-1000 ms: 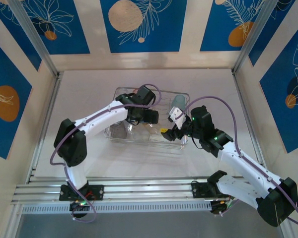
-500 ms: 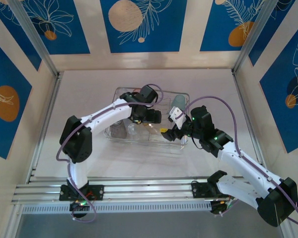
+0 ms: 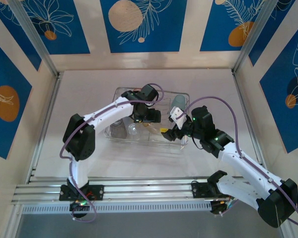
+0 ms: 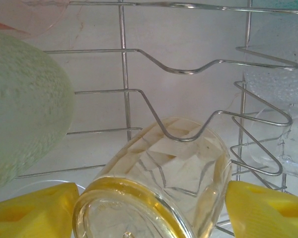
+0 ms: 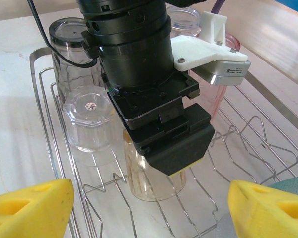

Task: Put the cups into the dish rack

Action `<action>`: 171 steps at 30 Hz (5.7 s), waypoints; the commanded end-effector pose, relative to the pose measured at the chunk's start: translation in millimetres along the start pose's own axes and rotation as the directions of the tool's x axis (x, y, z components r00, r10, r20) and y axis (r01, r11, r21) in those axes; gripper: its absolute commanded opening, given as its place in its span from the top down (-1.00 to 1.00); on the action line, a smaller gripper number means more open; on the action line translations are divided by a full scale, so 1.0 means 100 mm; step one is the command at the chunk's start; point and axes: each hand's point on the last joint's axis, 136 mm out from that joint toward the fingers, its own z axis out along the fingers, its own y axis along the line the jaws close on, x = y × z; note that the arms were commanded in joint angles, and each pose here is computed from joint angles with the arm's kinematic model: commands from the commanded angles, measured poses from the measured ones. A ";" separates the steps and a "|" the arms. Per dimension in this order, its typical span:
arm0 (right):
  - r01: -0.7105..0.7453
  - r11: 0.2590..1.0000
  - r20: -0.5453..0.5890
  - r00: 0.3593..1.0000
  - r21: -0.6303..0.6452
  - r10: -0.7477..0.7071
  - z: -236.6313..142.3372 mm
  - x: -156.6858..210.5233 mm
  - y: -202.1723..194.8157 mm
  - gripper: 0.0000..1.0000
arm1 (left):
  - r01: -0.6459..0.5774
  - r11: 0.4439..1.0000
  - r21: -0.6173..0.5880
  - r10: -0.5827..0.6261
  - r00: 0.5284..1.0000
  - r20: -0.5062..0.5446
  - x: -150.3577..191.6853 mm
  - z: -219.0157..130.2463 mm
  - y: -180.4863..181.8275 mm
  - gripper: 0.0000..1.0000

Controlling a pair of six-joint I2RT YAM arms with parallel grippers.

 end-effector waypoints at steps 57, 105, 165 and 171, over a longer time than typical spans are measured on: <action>-0.391 0.791 0.130 0.917 0.471 0.377 -0.67 0.25 -0.90 -0.64 | -0.181 0.935 0.306 0.190 0.982 0.001 0.14 -0.37 -0.84 -0.36; -0.470 0.802 0.182 0.883 0.368 0.433 -0.72 0.29 -0.75 -0.61 | -0.283 0.957 0.064 0.283 0.959 0.018 0.15 -0.51 -0.67 0.38; -0.882 0.207 0.219 0.322 0.424 0.921 -1.13 0.88 -1.59 -0.19 | -0.531 0.838 0.124 0.536 0.844 -0.009 0.44 -0.36 -1.70 0.92; -0.871 0.248 0.125 0.327 0.425 0.936 -0.88 0.90 -1.75 -0.23 | -0.532 0.839 0.111 0.539 0.841 -0.048 0.50 -0.26 -1.65 0.94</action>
